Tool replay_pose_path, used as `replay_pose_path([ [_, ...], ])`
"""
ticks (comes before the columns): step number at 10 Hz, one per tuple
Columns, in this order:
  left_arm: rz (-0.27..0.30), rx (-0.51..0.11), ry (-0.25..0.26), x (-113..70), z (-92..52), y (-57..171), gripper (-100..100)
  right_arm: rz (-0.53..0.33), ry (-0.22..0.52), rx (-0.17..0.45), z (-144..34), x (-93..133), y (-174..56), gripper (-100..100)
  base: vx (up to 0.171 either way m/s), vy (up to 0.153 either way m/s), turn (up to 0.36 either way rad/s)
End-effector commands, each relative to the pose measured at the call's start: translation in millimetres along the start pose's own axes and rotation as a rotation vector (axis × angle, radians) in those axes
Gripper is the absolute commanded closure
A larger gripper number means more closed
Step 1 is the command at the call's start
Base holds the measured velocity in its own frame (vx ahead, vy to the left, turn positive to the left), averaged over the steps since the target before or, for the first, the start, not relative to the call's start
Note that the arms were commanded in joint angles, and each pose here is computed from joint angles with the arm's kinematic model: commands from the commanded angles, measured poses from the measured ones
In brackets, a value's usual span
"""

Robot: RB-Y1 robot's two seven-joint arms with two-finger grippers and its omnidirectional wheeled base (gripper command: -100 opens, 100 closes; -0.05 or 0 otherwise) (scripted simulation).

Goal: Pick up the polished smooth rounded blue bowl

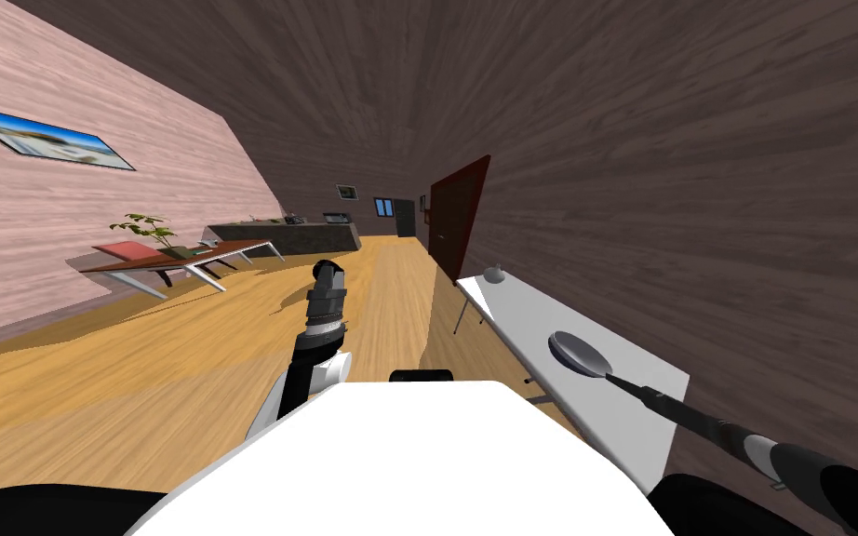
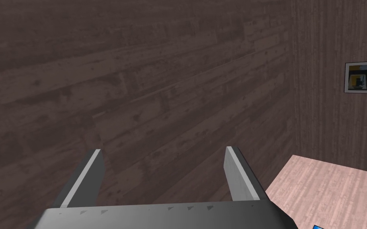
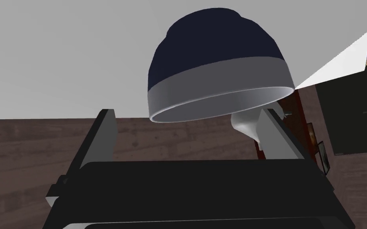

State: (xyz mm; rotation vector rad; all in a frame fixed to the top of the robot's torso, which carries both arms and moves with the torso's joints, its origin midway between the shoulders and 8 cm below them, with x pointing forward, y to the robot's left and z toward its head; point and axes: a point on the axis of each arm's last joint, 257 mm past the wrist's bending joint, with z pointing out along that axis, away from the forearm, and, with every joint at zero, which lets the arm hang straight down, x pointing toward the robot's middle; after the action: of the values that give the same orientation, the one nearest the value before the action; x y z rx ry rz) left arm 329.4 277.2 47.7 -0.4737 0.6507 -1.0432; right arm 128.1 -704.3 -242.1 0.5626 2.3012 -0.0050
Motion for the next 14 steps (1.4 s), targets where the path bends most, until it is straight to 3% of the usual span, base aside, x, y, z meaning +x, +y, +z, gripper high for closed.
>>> replay_pose_path([
  [1, 0.000, 0.000, 0.000, 0.0, 0.0, 0.0, 0, -0.044, 0.043, 0.031, -3.9, -3.7, -11.7, -100, 0.016, 0.047, 0.111],
  [4, 0.000, 0.000, 0.000, 0.0, 0.0, 0.0, 0, -0.093, 0.084, 0.048, -3.3, -10.3, -17.1, -100, 0.021, 0.042, 0.068],
  [9, 0.000, 0.000, 0.000, 0.0, 0.0, 0.0, 0, -0.220, 0.226, 0.107, -5.7, -17.1, -36.0, -100, 0.025, 0.054, 0.108],
  [14, 0.000, 0.000, 0.000, 0.0, 0.0, 0.0, 0, -0.316, 0.394, 0.122, -5.9, 0.2, -40.5, -100, 0.024, 0.060, 0.110],
])
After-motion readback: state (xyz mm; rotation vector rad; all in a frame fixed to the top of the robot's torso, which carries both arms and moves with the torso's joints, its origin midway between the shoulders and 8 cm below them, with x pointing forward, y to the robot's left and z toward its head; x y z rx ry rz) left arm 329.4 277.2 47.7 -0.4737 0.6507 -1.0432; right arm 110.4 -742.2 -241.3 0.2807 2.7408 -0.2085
